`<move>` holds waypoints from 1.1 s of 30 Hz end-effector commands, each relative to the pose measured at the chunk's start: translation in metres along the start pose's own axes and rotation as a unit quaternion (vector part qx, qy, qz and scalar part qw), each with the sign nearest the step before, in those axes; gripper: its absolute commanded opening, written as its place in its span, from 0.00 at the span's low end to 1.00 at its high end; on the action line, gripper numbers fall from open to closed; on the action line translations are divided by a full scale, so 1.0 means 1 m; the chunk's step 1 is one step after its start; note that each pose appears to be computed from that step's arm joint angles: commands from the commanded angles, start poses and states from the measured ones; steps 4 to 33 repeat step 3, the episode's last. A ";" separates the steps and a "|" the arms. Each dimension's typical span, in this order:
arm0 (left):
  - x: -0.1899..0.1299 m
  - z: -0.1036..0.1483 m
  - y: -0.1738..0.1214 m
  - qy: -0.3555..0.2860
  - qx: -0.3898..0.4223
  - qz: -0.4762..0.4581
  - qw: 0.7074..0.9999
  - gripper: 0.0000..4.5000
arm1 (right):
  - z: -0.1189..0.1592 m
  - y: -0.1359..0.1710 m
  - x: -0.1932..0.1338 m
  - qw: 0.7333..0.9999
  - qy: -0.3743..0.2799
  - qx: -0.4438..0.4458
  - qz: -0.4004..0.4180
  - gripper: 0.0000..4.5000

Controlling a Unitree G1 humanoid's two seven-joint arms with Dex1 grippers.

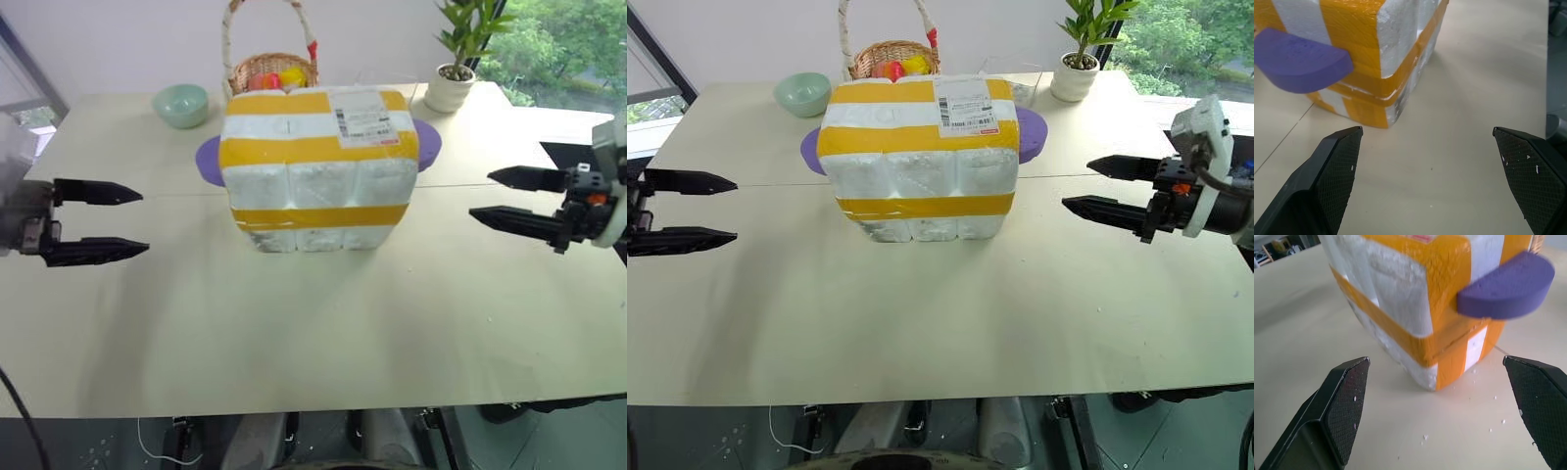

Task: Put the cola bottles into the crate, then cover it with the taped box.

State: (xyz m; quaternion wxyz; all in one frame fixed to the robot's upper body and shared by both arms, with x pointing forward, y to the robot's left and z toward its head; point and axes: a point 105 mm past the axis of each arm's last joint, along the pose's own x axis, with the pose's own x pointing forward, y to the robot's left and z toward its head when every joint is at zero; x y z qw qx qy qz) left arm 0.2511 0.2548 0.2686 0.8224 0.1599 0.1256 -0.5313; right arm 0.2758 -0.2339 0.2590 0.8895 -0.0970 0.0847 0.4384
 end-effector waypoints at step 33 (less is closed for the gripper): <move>0.002 0.007 0.006 0.016 0.032 0.011 0.999 0.99 | 0.006 -0.003 -0.004 1.000 -0.007 -0.023 -0.013 1.00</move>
